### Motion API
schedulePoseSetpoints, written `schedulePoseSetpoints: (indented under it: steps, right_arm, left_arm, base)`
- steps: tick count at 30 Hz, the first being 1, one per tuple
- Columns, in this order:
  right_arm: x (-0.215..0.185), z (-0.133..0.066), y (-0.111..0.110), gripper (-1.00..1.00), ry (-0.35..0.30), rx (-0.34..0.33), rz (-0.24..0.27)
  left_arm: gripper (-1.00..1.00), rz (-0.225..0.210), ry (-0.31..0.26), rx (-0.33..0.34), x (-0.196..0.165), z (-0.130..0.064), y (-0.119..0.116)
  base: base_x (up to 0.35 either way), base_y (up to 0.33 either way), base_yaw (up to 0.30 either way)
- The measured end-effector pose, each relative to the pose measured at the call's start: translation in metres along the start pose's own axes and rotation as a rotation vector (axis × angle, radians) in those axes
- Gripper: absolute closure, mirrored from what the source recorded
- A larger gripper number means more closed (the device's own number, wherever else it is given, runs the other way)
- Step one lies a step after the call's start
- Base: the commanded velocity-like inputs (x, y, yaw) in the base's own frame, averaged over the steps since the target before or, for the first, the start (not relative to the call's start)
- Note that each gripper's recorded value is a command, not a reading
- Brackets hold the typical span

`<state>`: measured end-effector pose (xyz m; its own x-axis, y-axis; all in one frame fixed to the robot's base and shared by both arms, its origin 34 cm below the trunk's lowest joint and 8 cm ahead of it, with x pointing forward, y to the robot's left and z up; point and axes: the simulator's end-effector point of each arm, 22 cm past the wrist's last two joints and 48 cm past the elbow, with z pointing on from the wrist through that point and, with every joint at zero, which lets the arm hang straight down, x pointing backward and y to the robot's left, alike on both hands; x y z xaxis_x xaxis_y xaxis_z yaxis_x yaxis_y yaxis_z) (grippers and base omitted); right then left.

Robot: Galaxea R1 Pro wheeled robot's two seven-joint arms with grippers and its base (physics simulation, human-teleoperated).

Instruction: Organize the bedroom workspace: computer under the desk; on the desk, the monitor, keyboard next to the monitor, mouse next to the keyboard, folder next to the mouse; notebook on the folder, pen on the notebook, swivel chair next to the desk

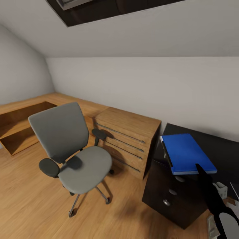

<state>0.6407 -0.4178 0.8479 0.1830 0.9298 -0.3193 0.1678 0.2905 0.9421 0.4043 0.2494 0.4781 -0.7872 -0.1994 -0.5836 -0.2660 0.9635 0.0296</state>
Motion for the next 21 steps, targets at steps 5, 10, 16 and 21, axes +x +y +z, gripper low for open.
schedulePoseSetpoints:
  steps: [5,10,16,21]
  right_arm:
    - [0.0005,0.0004,-0.002,1.0,0.0,0.004,-0.001]
    - [0.0012,0.0007,-0.0043,1.0,0.001,0.008,-0.003]
    - [0.002,0.0011,-0.0066,1.0,0.003,0.013,-0.005]
    - [0.0028,0.0014,-0.0089,1.0,0.004,0.018,-0.005]
  left_arm:
    - [-1.0,0.001,0.004,-0.001,0.0019,0.0,0.0003]
    - [-1.0,0.001,0.008,-0.002,0.0037,0.0002,0.0006]
    - [-1.0,0.002,0.014,-0.003,0.0059,0.0003,0.0011]
    - [-1.0,0.002,0.018,-0.004,0.0076,0.0004,0.0014]
  base:
    - [0.0,0.0,-0.249]
    - [0.0,0.0,-0.249]
    - [0.0,0.0,-0.249]
    - [0.0,0.0,-0.249]
